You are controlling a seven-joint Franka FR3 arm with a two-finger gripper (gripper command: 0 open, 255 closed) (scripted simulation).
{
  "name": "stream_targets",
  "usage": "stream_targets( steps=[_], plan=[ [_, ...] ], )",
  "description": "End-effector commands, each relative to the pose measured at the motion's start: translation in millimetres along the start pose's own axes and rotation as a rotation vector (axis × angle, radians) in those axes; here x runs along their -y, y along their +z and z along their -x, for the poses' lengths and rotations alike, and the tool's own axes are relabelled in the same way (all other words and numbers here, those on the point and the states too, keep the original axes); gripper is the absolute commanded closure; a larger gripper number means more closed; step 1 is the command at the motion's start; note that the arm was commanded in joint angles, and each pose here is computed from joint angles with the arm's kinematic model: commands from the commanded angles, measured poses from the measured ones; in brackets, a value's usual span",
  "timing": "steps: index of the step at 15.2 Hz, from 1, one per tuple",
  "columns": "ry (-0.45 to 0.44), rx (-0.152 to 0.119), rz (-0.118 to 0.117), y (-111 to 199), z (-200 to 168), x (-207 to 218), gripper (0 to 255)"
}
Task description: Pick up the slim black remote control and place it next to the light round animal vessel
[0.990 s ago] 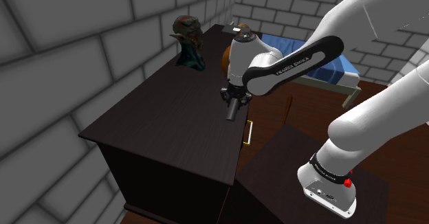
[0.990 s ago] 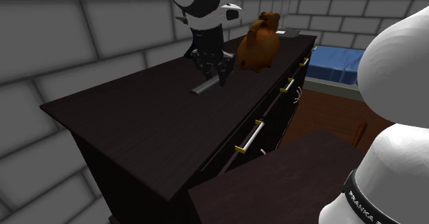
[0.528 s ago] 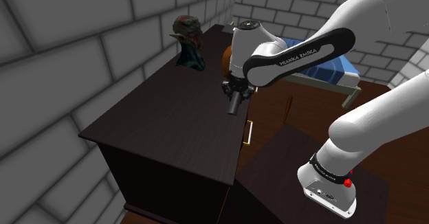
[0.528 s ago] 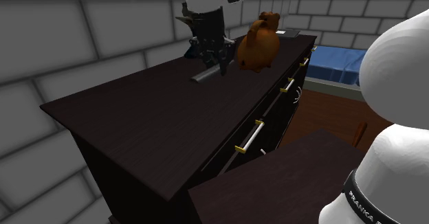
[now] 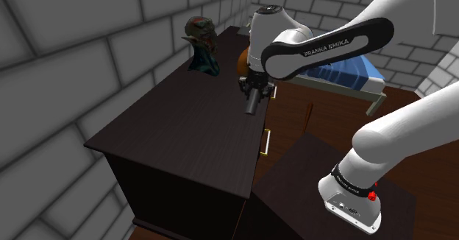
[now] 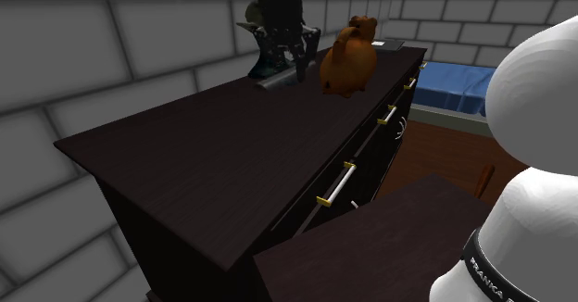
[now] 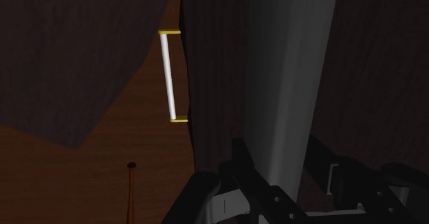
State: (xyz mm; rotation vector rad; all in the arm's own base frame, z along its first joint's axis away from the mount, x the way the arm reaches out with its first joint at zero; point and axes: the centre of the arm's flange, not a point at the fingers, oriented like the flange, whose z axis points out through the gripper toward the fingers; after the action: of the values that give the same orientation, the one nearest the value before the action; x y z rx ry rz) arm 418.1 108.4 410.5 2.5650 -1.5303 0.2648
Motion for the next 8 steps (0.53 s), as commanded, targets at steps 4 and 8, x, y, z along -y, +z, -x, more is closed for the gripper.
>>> stream_targets(
  steps=[4, 8],
  plan=[
    [0.000, 0.000, 0.000, -26.8, -4.8, -1.5, 255],
    [0.000, 0.000, 0.000, -47.4, -9.5, -2.2, 255]
  ],
)
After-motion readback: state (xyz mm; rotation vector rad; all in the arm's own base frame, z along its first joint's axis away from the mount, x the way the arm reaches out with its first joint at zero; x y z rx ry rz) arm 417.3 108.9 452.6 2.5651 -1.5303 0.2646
